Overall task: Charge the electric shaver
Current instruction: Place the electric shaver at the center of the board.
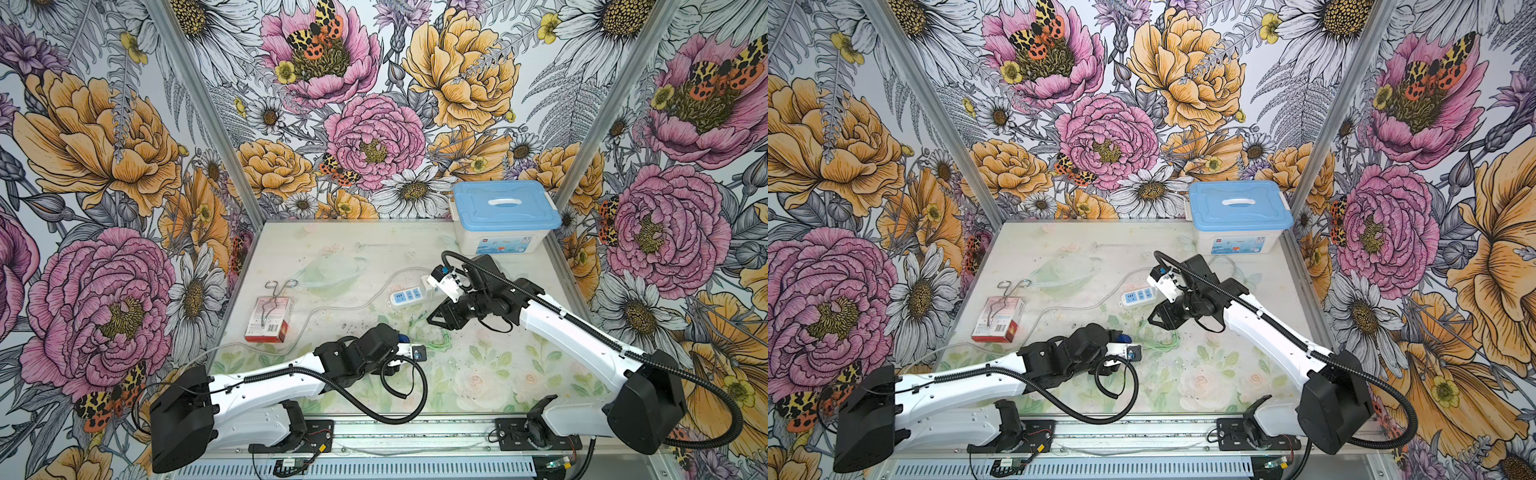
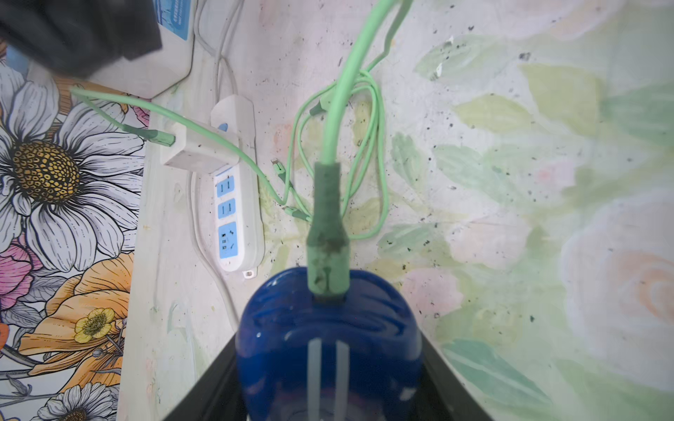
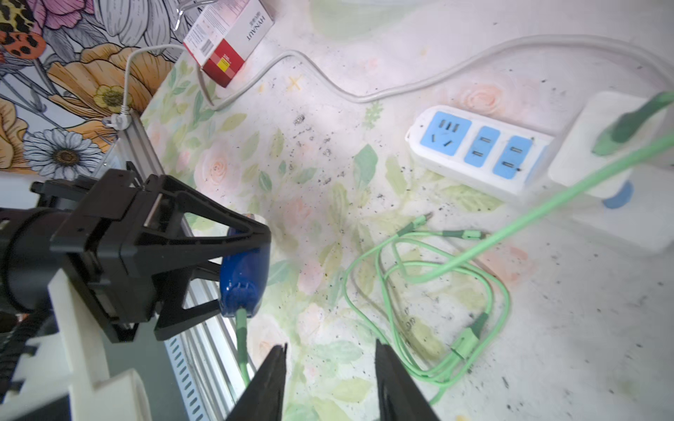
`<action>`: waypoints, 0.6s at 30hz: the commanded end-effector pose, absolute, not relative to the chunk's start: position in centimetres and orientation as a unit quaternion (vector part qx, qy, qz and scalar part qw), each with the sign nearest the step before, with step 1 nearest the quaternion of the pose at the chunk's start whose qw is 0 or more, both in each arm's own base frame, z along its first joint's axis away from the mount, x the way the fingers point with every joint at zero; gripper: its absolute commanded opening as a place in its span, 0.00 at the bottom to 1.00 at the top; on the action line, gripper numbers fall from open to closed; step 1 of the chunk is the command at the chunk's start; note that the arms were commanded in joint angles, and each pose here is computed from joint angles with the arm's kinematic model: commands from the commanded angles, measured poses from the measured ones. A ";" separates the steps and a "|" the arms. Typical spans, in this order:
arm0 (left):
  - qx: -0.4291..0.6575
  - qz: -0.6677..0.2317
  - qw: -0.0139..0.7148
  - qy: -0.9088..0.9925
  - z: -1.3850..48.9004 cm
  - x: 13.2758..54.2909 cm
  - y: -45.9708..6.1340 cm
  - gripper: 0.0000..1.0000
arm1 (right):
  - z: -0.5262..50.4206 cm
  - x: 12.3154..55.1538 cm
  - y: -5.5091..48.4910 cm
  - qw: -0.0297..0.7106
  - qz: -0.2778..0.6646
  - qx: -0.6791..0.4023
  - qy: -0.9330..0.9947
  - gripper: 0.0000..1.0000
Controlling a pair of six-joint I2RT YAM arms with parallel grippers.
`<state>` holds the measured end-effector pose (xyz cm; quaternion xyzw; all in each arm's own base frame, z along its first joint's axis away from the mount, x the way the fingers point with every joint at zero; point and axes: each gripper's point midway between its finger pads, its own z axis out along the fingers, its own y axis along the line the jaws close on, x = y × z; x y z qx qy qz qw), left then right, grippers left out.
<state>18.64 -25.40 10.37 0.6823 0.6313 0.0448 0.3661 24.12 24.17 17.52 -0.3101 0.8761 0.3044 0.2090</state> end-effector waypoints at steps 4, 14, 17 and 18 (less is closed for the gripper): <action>0.712 0.005 0.274 0.647 7.2 16.8 -25.4 0.00 | 20.0 27.2 20.2 0.322 0.243 -0.228 0.886 0.44; 0.727 -0.032 0.151 0.669 4.4 15.4 -27.2 0.00 | 21.7 27.8 14.4 0.412 0.212 -0.125 0.877 0.44; 0.730 -0.026 0.129 0.671 3.9 15.7 -27.5 0.00 | 21.1 28.2 13.0 0.418 0.200 -0.098 0.881 0.44; 0.728 -0.022 0.124 0.674 3.7 15.9 -27.6 0.00 | 21.0 28.3 12.6 0.421 0.194 -0.090 0.881 0.44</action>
